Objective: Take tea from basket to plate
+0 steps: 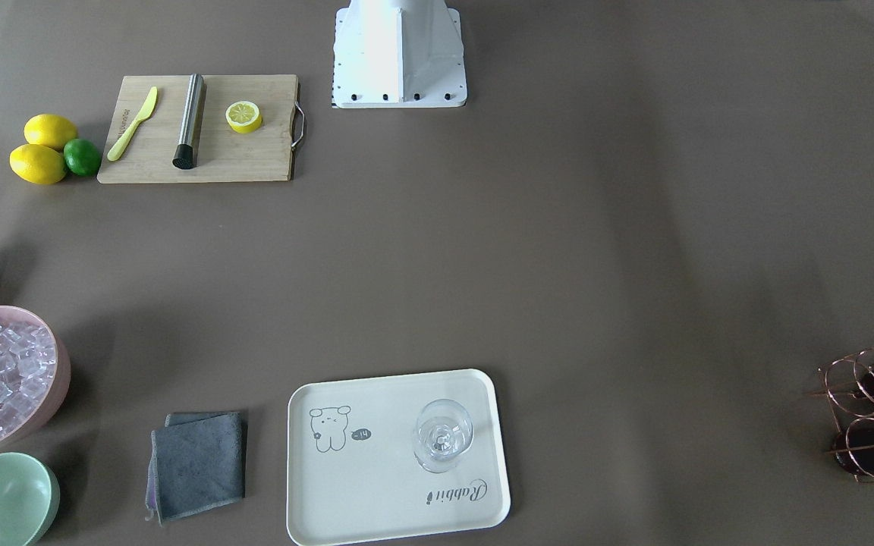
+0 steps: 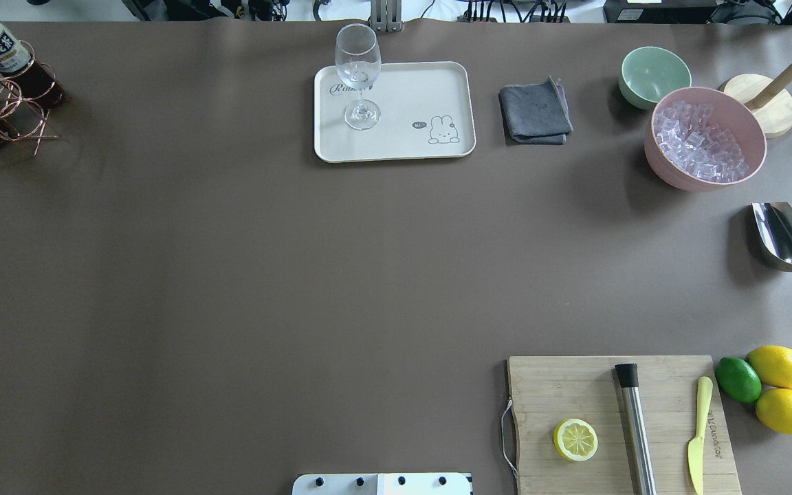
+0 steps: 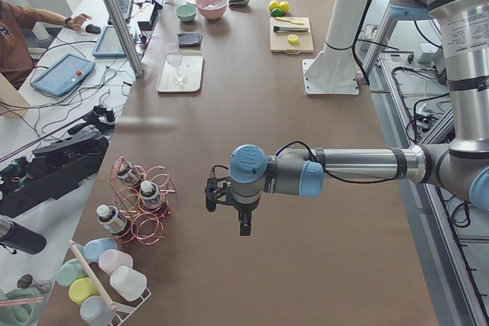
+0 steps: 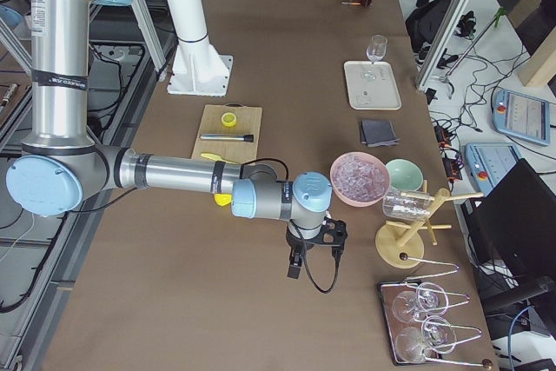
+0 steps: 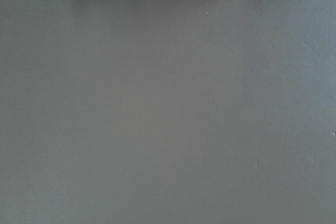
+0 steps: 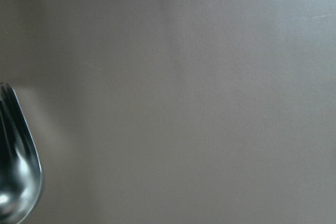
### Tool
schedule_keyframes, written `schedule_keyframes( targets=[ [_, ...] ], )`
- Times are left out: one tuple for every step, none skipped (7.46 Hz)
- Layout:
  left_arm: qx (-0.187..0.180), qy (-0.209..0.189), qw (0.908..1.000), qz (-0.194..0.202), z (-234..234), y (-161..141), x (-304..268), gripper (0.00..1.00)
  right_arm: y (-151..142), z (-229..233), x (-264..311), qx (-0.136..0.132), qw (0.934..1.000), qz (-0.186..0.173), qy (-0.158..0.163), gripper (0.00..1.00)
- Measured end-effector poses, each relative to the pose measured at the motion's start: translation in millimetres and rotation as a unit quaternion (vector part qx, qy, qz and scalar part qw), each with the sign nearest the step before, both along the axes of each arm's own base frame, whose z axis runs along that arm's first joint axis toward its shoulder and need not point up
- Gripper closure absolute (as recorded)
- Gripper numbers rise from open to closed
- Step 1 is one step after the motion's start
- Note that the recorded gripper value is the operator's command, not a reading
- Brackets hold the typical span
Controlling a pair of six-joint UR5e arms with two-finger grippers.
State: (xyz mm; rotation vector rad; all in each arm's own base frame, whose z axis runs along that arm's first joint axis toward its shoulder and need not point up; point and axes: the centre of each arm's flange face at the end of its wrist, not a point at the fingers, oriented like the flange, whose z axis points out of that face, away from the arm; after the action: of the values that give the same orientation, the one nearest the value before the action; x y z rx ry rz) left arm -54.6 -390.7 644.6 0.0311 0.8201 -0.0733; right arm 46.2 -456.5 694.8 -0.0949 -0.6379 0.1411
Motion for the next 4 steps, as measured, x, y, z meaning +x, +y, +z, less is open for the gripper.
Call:
schedule_keyframes(
  targets=[
    [0.000,0.000,1.0000,0.000,0,0,0,0.02,-2,-2,0,0.003,1.0000,0.000,0.000,0.00],
    [0.000,0.000,1.0000,0.001,0,0,0,0.02,-5,-7,-1,0.008,1.0000,-0.001,-0.001,0.00],
    [-0.001,-0.001,1.0000,0.001,0,-1,1,0.02,-7,-10,-1,0.012,0.9999,-0.002,-0.004,0.00],
    [-0.002,-0.003,1.0000,0.005,2,-3,4,0.02,-10,-17,-2,0.018,0.9998,-0.002,-0.011,0.00]
  ],
)
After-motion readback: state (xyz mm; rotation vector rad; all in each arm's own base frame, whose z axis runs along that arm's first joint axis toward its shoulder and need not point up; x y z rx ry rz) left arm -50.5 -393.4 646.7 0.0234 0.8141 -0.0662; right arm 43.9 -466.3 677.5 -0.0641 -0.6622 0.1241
